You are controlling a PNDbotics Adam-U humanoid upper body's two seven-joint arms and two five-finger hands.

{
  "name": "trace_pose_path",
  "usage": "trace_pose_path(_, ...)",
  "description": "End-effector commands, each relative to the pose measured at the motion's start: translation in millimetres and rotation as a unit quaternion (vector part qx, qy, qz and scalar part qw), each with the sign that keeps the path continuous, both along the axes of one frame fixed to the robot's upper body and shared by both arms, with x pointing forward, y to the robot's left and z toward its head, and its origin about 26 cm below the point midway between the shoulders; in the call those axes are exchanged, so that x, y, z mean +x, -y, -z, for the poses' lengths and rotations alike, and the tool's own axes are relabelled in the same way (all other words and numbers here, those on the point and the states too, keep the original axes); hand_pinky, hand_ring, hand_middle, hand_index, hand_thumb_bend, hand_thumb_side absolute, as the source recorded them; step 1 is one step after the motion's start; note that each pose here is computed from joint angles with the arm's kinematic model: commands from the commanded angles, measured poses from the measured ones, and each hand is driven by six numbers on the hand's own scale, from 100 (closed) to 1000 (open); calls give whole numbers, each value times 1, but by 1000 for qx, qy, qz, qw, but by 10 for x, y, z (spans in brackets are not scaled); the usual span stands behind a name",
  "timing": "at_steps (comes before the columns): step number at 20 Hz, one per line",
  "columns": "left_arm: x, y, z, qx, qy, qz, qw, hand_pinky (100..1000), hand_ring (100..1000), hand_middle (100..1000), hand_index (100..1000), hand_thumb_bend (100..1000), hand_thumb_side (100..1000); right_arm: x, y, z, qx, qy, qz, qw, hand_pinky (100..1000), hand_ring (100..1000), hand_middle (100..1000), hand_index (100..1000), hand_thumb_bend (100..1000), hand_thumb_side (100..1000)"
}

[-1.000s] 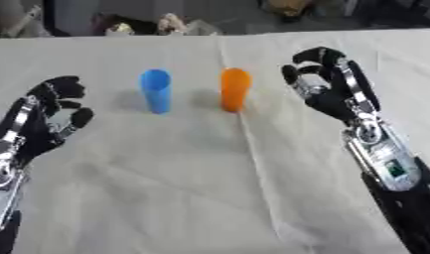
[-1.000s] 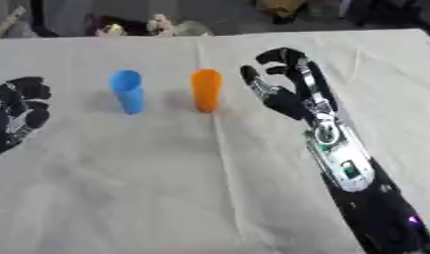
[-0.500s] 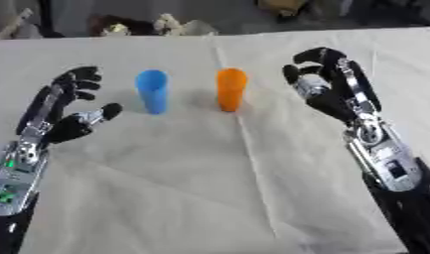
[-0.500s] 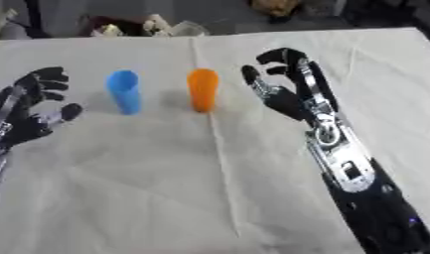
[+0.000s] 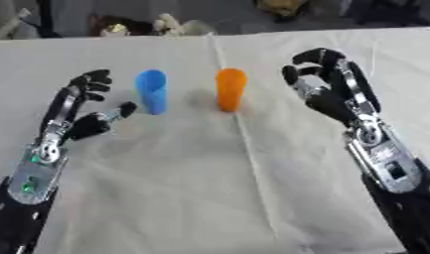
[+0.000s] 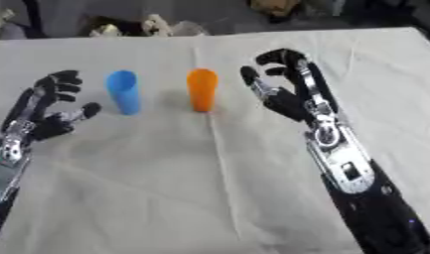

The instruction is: Pour the contents of one cup into another cup.

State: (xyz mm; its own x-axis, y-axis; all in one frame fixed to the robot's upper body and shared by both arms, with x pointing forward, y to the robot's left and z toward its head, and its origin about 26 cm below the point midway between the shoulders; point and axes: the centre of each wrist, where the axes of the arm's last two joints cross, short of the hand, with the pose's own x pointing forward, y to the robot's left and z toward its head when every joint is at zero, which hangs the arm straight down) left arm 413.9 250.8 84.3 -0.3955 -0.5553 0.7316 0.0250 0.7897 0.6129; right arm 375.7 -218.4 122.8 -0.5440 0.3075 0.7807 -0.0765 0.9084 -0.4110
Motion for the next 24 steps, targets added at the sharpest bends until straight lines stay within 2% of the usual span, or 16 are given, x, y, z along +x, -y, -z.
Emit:
trace_pose_path(1,71,50,-66,15,20,-1,1000,748,789,721,861,749,525,8,-14,-127,-2,19,-7,1000,726,802,618,662,428,493)
trace_pose_path(7,150,132,-13,42,19,4,999,785,807,723,863,752,538,10,-23,-137,-2,20,-10,1000,726,802,618,661,427,495)
trace_pose_path(14,221,187,55,51,18,-9,998,786,807,727,865,746,536,13,-29,-147,-2,21,-11,1000,726,802,617,661,426,497)
trace_pose_path(24,291,293,4,39,39,-28,998,782,799,722,865,738,534,15,-49,-152,-3,21,-16,1000,726,801,617,661,422,502)
